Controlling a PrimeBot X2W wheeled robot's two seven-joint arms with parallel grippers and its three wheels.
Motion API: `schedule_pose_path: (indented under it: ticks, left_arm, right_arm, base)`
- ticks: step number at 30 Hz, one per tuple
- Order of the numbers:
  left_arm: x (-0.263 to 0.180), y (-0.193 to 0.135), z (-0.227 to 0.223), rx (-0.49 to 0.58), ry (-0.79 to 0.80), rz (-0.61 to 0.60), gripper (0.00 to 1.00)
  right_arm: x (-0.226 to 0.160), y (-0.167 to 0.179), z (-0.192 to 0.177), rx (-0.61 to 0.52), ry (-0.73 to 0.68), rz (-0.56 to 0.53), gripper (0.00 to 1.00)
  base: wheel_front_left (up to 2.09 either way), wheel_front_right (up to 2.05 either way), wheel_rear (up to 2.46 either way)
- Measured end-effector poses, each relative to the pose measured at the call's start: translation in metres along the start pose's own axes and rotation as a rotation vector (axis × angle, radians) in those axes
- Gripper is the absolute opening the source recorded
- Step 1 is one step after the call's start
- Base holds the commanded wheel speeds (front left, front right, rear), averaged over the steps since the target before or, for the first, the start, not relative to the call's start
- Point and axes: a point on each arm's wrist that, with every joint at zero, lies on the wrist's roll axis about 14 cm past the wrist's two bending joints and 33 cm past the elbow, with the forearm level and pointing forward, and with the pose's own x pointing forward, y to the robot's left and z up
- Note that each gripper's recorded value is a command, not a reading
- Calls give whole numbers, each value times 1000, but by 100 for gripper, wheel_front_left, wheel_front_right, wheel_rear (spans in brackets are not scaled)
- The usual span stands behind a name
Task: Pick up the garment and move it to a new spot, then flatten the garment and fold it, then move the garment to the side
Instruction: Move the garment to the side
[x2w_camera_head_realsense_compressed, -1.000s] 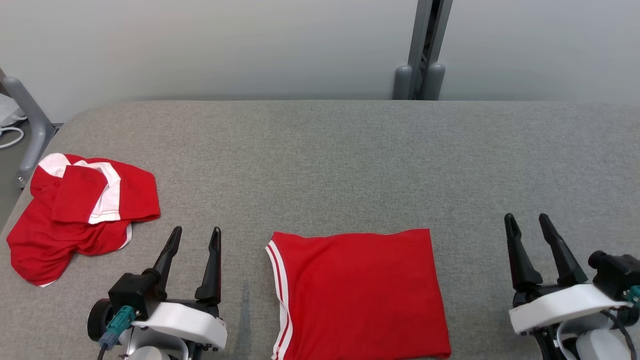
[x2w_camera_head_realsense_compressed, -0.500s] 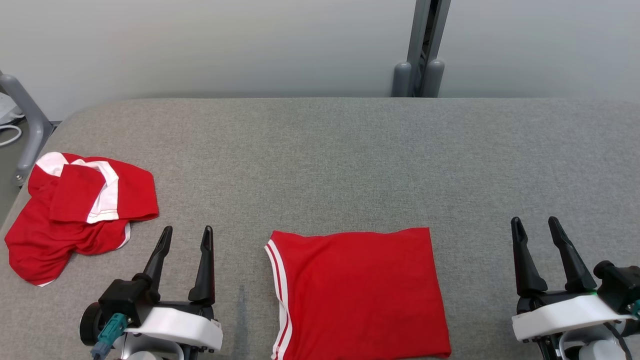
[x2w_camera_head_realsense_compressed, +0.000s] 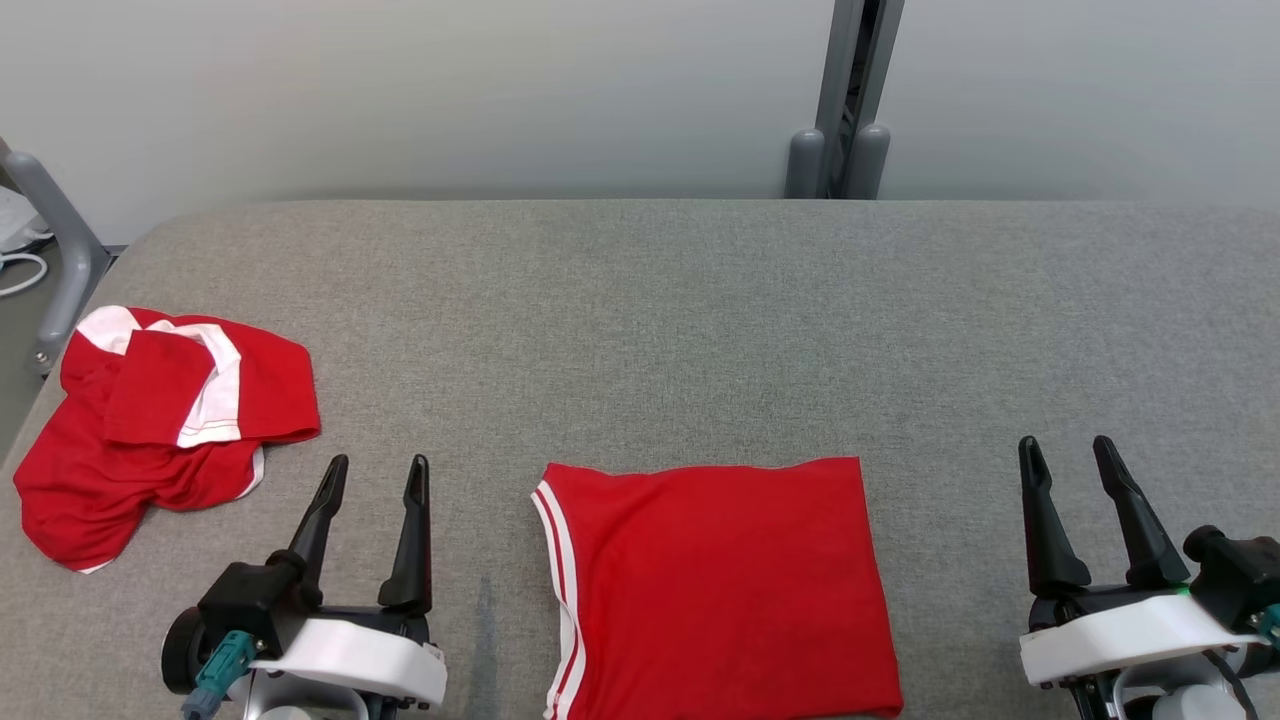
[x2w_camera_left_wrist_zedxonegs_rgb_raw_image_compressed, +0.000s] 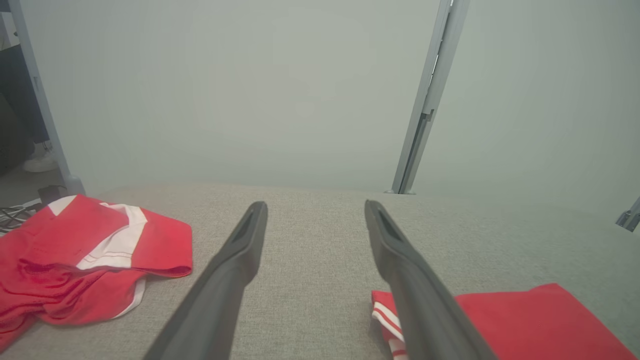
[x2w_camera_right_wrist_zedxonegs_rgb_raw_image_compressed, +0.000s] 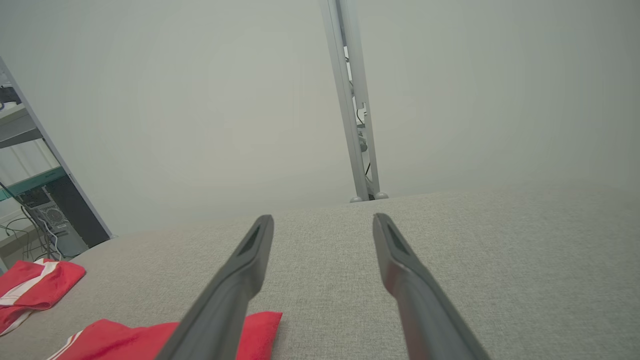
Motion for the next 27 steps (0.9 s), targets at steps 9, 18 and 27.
schedule_pose_path:
  ticks: [9, 18, 27]
  left_arm:
    - [-2, 3, 1, 3, -5, 10, 100]
    - [-2, 0, -4, -4, 13, 6, 100]
    - [0, 0, -18, 0, 56, 5, 100]
  right_arm:
    - [0, 1, 0, 1, -1, 2, 100]
    - [-5, 13, -33, 76, 128, 22, 100]
    - [-20, 40, -96, 207, 427, 79, 100]
  base:
    - [0, 0, 0]
    - [0, 0, 0]
    - [0, 0, 0]
